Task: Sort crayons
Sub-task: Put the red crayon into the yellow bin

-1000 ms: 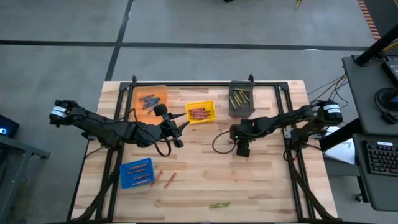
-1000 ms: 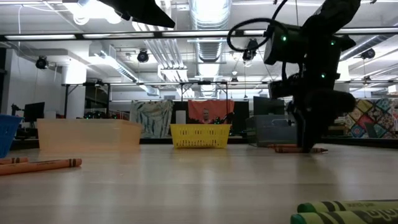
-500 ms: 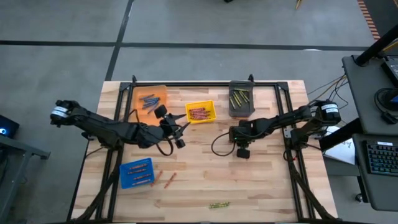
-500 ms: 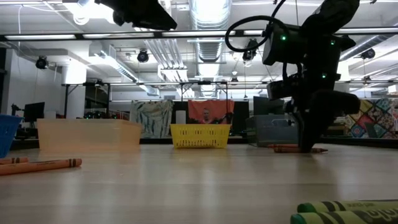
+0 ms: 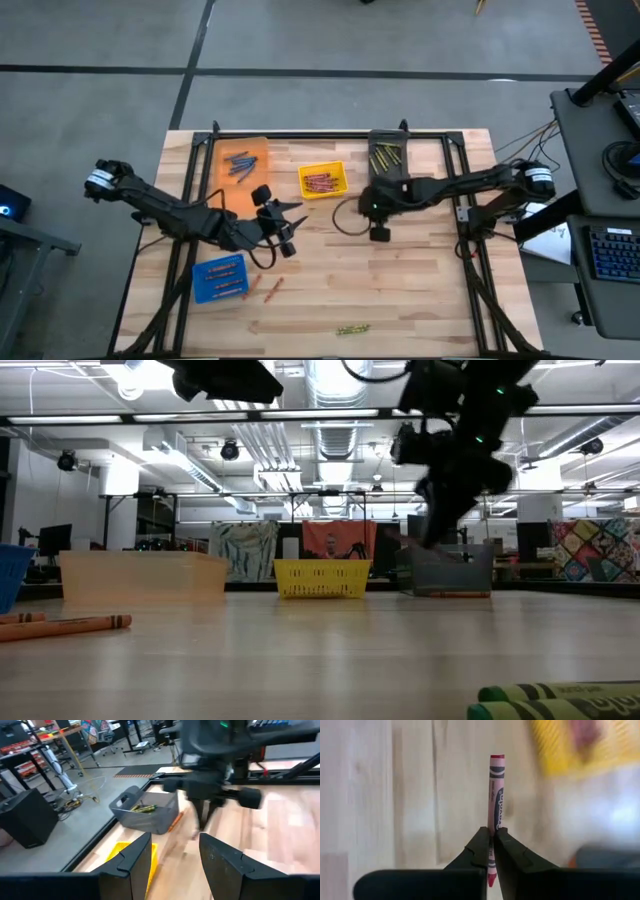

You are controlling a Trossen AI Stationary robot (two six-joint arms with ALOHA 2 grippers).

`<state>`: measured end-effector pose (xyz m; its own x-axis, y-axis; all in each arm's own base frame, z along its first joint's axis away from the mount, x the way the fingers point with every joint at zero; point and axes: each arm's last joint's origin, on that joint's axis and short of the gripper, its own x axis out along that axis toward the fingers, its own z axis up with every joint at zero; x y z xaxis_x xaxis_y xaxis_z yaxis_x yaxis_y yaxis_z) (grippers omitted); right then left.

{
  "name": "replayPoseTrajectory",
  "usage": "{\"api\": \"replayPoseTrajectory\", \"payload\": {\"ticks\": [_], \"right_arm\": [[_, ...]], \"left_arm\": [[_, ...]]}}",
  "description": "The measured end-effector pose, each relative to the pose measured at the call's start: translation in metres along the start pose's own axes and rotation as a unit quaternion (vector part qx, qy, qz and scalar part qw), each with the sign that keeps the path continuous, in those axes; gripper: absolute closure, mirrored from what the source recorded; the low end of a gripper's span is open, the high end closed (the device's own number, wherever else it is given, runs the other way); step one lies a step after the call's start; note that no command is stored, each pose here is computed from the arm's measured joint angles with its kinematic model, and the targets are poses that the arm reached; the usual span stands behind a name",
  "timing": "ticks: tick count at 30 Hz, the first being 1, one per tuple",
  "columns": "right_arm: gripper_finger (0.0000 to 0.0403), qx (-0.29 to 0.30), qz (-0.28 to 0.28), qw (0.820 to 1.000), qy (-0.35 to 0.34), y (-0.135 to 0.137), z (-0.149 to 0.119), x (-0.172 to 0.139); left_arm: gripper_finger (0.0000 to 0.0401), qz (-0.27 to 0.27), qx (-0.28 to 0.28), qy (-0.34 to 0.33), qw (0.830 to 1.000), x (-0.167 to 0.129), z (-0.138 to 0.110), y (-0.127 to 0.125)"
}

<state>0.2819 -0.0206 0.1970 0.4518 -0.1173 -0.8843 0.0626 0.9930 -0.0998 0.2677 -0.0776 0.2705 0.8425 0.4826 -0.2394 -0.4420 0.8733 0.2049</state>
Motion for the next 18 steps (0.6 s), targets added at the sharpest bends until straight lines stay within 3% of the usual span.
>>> {"api": "replayPoseTrajectory", "payload": {"ticks": [10, 18], "right_arm": [[0.0391, -0.057, -0.057, 0.988, -0.135, -0.047, 0.068, -0.021], [0.0391, -0.072, -0.091, 0.983, -0.142, -0.084, 0.099, 0.018]], "left_arm": [[0.0252, -0.029, -0.019, -0.019, 0.999, -0.017, 0.007, -0.01], [0.0252, -0.056, -0.028, -0.036, 0.997, -0.032, 0.02, -0.017]]}}
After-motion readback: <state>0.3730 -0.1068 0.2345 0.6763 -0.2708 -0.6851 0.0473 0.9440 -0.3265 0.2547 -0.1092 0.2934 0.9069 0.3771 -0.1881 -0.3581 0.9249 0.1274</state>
